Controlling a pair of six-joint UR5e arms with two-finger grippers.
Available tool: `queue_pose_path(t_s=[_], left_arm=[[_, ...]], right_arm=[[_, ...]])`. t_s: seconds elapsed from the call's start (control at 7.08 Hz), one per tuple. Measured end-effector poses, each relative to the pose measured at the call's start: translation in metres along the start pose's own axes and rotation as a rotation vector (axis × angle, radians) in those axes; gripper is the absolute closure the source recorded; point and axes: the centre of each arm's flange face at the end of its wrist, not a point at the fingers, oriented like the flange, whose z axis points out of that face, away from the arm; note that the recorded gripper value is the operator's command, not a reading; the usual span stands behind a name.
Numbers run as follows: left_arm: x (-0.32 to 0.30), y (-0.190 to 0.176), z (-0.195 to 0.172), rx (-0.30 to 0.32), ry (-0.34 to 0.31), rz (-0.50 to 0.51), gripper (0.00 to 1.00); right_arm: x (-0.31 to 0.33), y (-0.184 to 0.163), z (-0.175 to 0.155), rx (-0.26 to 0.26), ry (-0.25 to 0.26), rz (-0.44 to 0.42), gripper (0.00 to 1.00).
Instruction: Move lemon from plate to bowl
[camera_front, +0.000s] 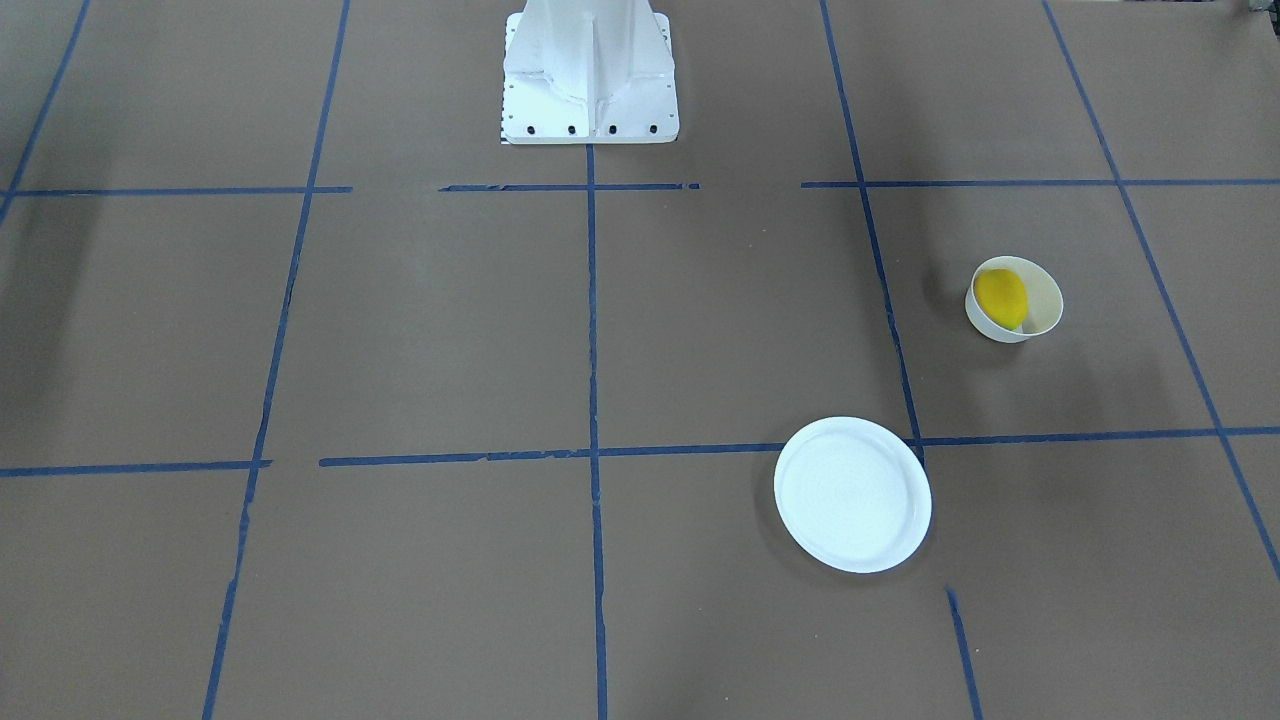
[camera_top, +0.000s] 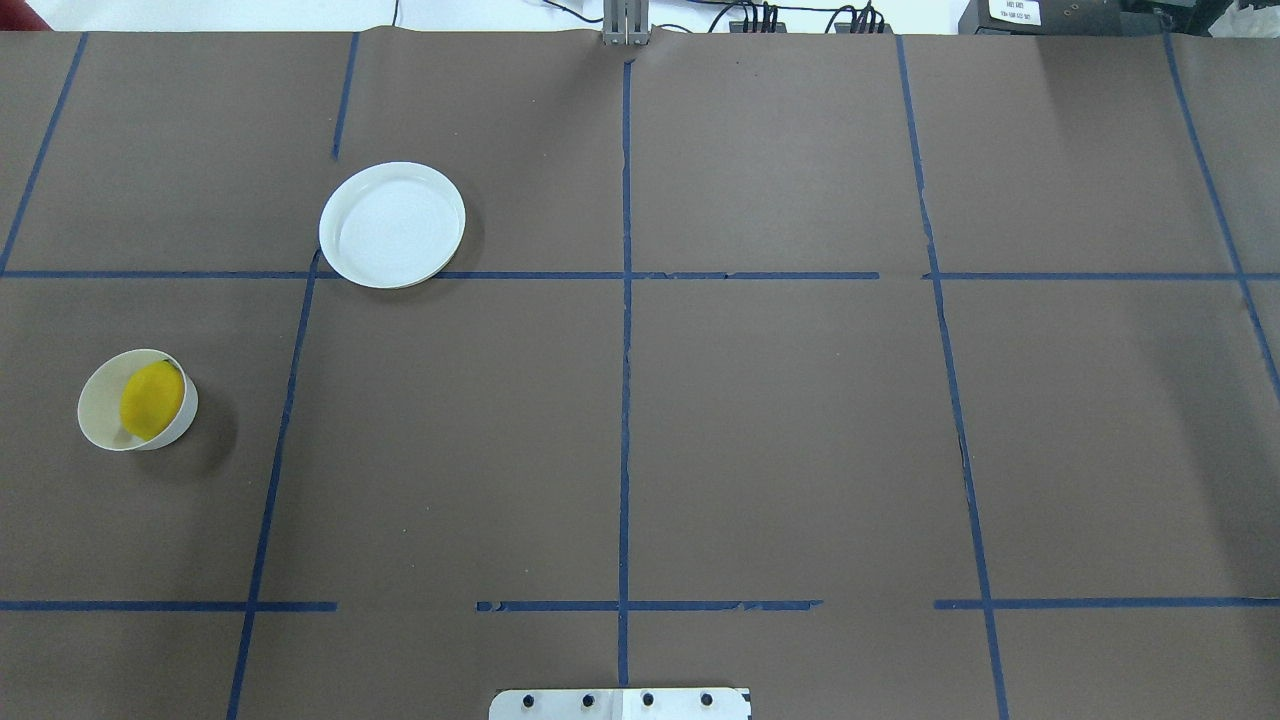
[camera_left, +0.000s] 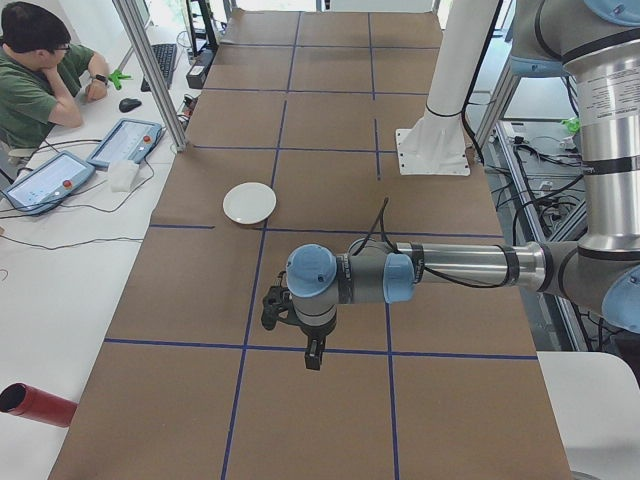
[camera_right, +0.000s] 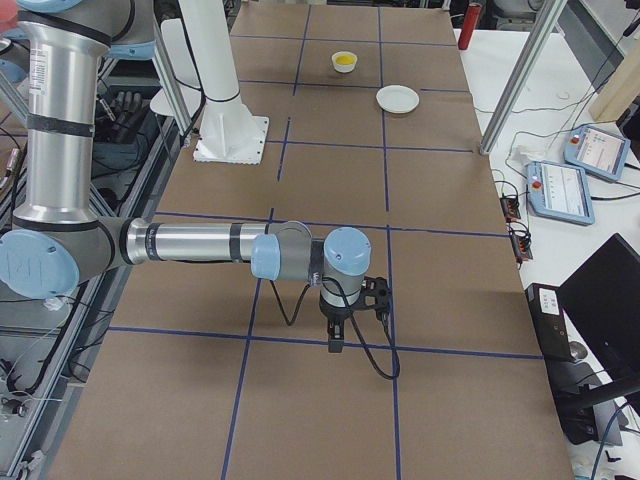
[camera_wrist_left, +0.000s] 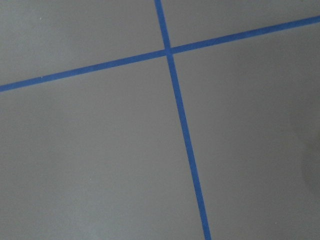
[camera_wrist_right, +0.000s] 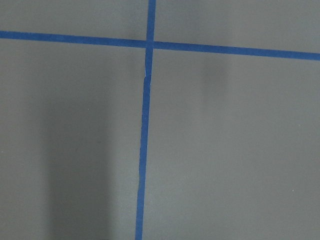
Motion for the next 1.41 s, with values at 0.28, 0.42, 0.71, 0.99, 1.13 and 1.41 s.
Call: queue_pose_path(t_s=[0.28, 0.42, 0.71, 0.99, 1.13, 1.41], left_arm=[[-0.0026, 0.0033, 0.0014, -0.001, 0.005, -0.003, 0.00], [-0.0030, 0.0028, 0.0017, -0.001, 0.005, -0.002, 0.00], [-0.0008, -0.0015, -0.0008, 0.005, 0.005, 0.006, 0.00], [0.0009, -0.0037, -0.0028, 0.009, 0.004, 0.010, 0.00], [0.0014, -0.0041, -0.0032, 0.010, 0.004, 0.011, 0.00], [0.0021, -0.0052, -0.0042, 0.012, 0.003, 0.014, 0.00]], right_arm=[[-0.0001, 0.0000, -0.0001, 0.000, 0.000, 0.000, 0.00], [-0.0001, 0.0000, -0.0001, 0.000, 0.000, 0.000, 0.00], [-0.0001, 0.0000, -0.0001, 0.000, 0.000, 0.000, 0.00], [-0.0001, 0.0000, -0.0001, 0.000, 0.000, 0.000, 0.00], [-0.0001, 0.0000, -0.0001, 0.000, 0.000, 0.000, 0.00], [-0.0001, 0.0000, -0.0001, 0.000, 0.000, 0.000, 0.00]])
